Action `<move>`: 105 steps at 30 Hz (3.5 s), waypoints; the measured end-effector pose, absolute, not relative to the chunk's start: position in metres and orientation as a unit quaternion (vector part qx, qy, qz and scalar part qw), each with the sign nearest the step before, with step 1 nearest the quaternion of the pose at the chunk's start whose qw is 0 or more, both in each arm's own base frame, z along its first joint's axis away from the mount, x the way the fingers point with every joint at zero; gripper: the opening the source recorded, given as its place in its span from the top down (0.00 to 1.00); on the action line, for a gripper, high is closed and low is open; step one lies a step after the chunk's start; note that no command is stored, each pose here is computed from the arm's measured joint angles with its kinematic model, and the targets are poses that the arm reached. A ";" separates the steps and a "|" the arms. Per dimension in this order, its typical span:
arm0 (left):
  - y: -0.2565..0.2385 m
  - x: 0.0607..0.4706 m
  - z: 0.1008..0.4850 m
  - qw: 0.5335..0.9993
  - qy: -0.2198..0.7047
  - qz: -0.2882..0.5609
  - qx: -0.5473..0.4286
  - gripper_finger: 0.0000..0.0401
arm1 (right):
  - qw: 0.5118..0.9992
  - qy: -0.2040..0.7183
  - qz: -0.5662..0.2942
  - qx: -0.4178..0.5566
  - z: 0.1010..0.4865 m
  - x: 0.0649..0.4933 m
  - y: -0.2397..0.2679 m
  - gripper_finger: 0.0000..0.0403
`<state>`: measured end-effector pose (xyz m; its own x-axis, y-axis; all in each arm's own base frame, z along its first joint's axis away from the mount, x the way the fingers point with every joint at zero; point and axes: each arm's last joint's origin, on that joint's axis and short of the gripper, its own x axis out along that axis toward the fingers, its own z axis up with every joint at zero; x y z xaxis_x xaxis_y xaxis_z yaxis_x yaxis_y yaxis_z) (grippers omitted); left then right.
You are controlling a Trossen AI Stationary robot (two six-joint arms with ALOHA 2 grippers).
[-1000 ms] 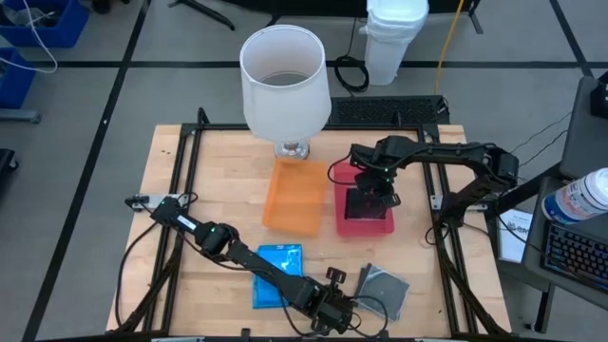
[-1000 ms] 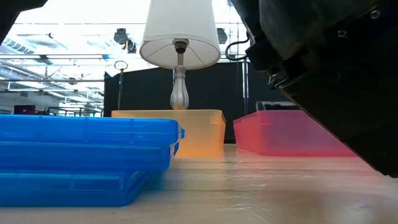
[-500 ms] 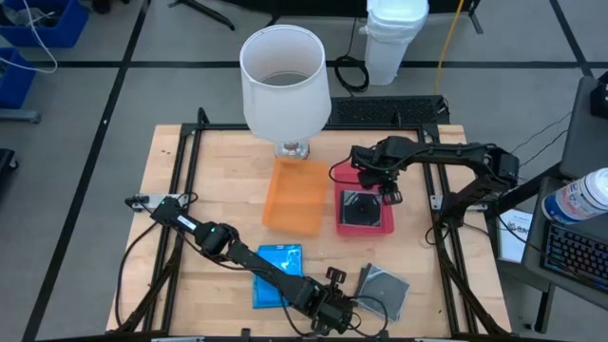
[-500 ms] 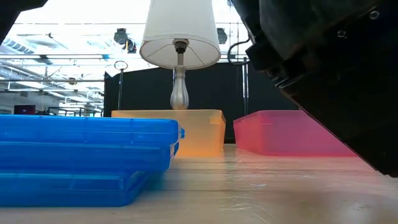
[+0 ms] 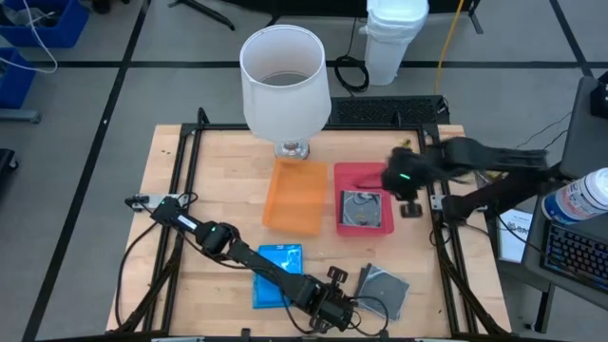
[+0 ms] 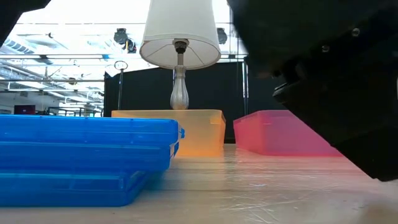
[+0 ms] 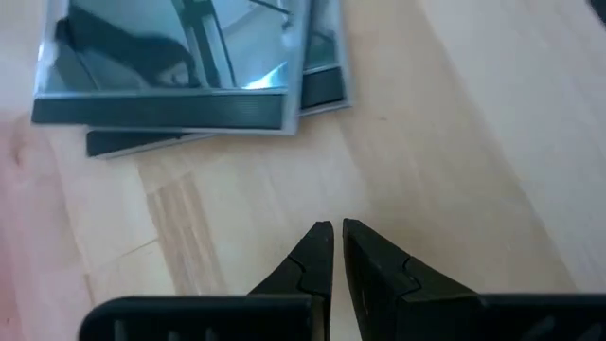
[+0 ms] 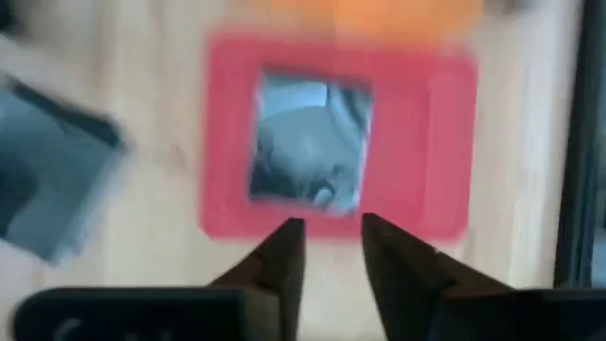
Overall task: Pick & place jewel cases by type
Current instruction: Put the blue CD case into the orange bin
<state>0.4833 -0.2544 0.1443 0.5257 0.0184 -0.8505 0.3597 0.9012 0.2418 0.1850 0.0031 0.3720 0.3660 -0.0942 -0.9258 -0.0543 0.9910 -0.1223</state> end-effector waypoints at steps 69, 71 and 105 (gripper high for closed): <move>-0.156 0.127 0.204 0.989 0.044 -0.135 -0.032 0.91 | 0.973 0.016 0.180 -0.143 0.220 0.277 0.169 1.00; -0.159 0.131 0.199 0.986 0.053 -0.153 -0.041 0.91 | 0.968 0.011 0.195 -0.159 0.220 0.281 0.187 1.00; -0.204 0.132 0.134 0.951 0.186 -0.147 0.198 0.82 | 0.993 0.103 0.009 0.053 0.200 0.355 0.179 0.99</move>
<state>0.1321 -0.2035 0.1339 0.8875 -0.2061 -0.4122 0.3537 0.8780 0.3224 0.3552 0.1793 0.2000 0.9787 0.0287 -0.2033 -0.0071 0.9943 0.1064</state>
